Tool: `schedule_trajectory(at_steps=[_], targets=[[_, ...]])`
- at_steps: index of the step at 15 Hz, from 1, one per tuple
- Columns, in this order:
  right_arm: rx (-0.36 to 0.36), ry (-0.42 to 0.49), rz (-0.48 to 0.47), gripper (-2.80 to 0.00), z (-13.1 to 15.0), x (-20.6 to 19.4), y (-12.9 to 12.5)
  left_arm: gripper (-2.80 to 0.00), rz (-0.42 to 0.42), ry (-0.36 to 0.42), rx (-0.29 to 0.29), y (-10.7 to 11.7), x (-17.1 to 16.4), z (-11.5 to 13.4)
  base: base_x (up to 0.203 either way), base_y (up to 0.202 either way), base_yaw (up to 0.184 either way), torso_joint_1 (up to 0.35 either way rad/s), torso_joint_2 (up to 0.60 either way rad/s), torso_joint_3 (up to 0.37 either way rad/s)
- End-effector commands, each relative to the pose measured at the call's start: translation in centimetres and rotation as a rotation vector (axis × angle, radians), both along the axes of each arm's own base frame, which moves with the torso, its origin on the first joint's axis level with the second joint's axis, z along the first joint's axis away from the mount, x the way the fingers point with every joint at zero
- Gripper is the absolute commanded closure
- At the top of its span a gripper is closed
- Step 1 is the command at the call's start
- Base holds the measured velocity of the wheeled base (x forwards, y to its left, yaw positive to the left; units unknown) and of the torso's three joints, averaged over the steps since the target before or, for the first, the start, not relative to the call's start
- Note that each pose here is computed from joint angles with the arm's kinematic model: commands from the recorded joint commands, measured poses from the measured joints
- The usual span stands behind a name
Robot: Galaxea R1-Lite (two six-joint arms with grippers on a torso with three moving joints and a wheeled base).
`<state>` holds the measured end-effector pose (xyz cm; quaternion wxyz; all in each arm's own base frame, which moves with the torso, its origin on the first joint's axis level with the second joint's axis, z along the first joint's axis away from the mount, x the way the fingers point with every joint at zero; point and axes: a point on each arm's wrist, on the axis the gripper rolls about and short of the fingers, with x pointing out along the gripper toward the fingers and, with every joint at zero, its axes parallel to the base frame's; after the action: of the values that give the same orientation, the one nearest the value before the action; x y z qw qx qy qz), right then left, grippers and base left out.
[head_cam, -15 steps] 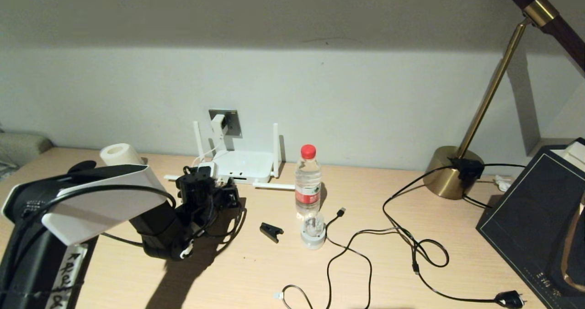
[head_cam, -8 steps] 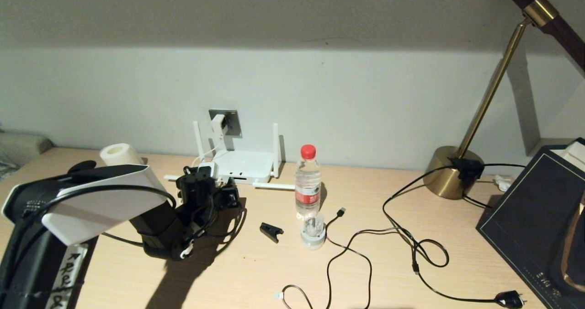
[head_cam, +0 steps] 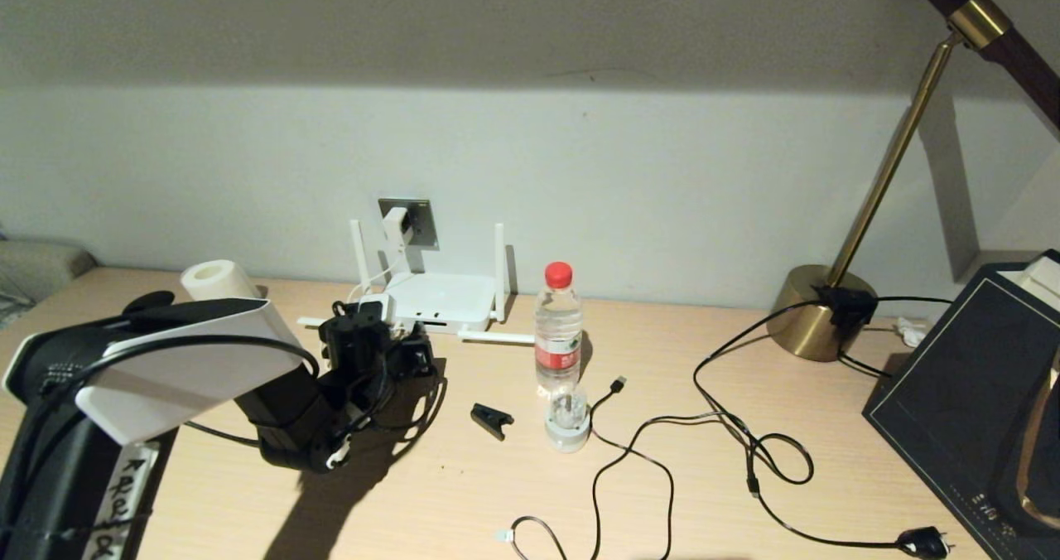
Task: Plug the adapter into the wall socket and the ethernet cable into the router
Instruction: Plug cable into router interface
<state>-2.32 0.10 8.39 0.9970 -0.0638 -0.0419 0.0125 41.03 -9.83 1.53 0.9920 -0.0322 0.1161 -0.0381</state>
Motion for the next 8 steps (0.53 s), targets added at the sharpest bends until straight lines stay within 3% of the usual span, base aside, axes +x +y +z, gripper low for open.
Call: schedule_trajectory(at_steps=[1,8], targets=[[-0.001,0.035,0.000,0.00,-0.93,0.28,0.00,0.00,0.003,-0.007,-0.002,0.06,0.05,0.06,0.000,0.000,0.000,0.000,0.00,0.000],[-0.001,0.036,0.000,0.00,-0.97,0.29,0.00,0.00,0.004,-0.014,-0.004,0.06,0.23,0.18,0.000,0.000,0.000,0.000,0.00,0.000]])
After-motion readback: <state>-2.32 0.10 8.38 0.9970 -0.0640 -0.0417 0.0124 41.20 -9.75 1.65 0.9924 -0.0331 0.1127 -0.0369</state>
